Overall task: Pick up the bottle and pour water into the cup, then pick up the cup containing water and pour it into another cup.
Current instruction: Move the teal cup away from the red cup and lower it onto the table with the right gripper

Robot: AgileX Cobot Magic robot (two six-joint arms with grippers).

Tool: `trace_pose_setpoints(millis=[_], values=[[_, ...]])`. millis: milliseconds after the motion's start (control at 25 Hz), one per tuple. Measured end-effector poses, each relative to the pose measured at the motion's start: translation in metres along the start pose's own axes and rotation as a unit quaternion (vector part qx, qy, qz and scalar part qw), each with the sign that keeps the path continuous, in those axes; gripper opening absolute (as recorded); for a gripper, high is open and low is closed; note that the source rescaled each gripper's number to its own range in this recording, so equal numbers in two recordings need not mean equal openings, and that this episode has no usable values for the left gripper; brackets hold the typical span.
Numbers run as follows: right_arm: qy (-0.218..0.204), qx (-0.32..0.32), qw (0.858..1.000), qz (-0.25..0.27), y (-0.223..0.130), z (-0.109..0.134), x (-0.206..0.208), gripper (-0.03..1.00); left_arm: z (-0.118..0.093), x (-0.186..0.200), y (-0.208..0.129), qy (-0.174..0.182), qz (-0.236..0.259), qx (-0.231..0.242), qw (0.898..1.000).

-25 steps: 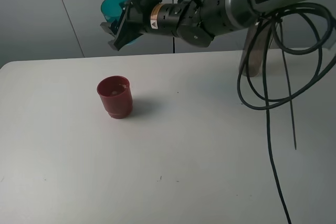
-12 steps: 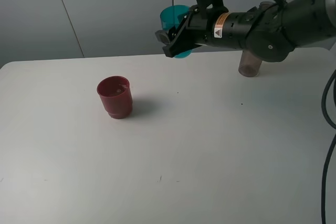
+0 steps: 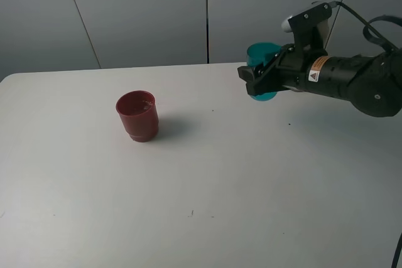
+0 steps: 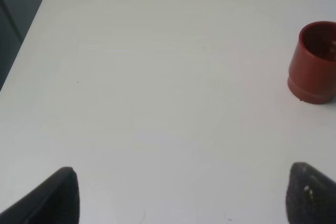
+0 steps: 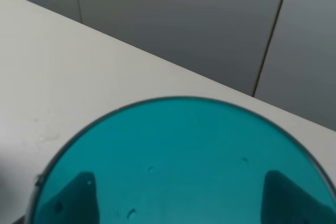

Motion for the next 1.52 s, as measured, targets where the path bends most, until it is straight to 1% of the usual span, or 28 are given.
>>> trace_pose_setpoints(millis=[160, 280, 400, 520, 800, 1240, 1280, 1320, 1360, 1440, 1520], values=[[0.012, -0.017, 1.000, 0.008, -0.023, -0.004, -0.014, 0.04, 0.000, 0.000, 0.000, 0.000, 0.000, 0.000, 1.000], [0.011, -0.028, 0.999, 0.026, -0.040, -0.009, -0.026, 0.04, 0.000, 0.000, 0.000, 0.000, 0.000, 0.000, 1.000], [0.009, -0.033, 0.999, 0.036, -0.050, -0.014, -0.038, 0.04, 0.000, 0.000, 0.000, 0.000, 0.000, 0.000, 1.000], [0.009, -0.035, 0.999, 0.040, -0.055, -0.017, -0.047, 0.04, 0.000, 0.000, 0.000, 0.000, 0.000, 0.000, 1.000], [0.019, -0.039, 0.999, 0.020, -0.054, -0.017, -0.053, 0.04, 0.000, 0.000, 0.000, 0.000, 0.000, 0.000, 1.000], [0.017, -0.039, 0.999, 0.029, -0.062, -0.018, -0.056, 0.04, 0.000, 0.000, 0.000, 0.000, 0.000, 0.000, 1.000], [0.017, -0.039, 0.999, 0.029, -0.062, -0.018, -0.056, 0.09, 0.000, 0.000, 0.000, 0.000, 0.000, 0.000, 1.000], [0.018, -0.038, 0.999, 0.030, -0.062, -0.018, -0.056, 0.18, 0.000, 0.000, 0.000, 0.000, 0.000, 0.000, 1.000], [0.020, -0.037, 0.999, 0.030, -0.062, -0.018, -0.056, 0.37, 0.000, 0.000, 0.000, 0.000, 0.000, 0.000, 1.000], [0.026, -0.031, 0.999, 0.033, -0.062, -0.017, -0.055, 0.63, 0.000, 0.000, 0.000, 0.000, 0.000, 0.000, 1.000], [0.033, -0.023, 0.998, 0.037, -0.063, -0.015, -0.055, 0.88, 0.000, 0.000, 0.000, 0.000, 0.000, 0.000, 1.000]])
Point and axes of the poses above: a point on each arm's last joint axis where the gripper is mounted, x pointing back along that axis away from the gripper, z along the wrist's bending axis when the last joint is at zero, y = z × x, the point moved 1 cm from there along -x, pointing out along that axis toward the gripper, and after that the axes turned 15 degrees about -x, right-handed, at the moved point
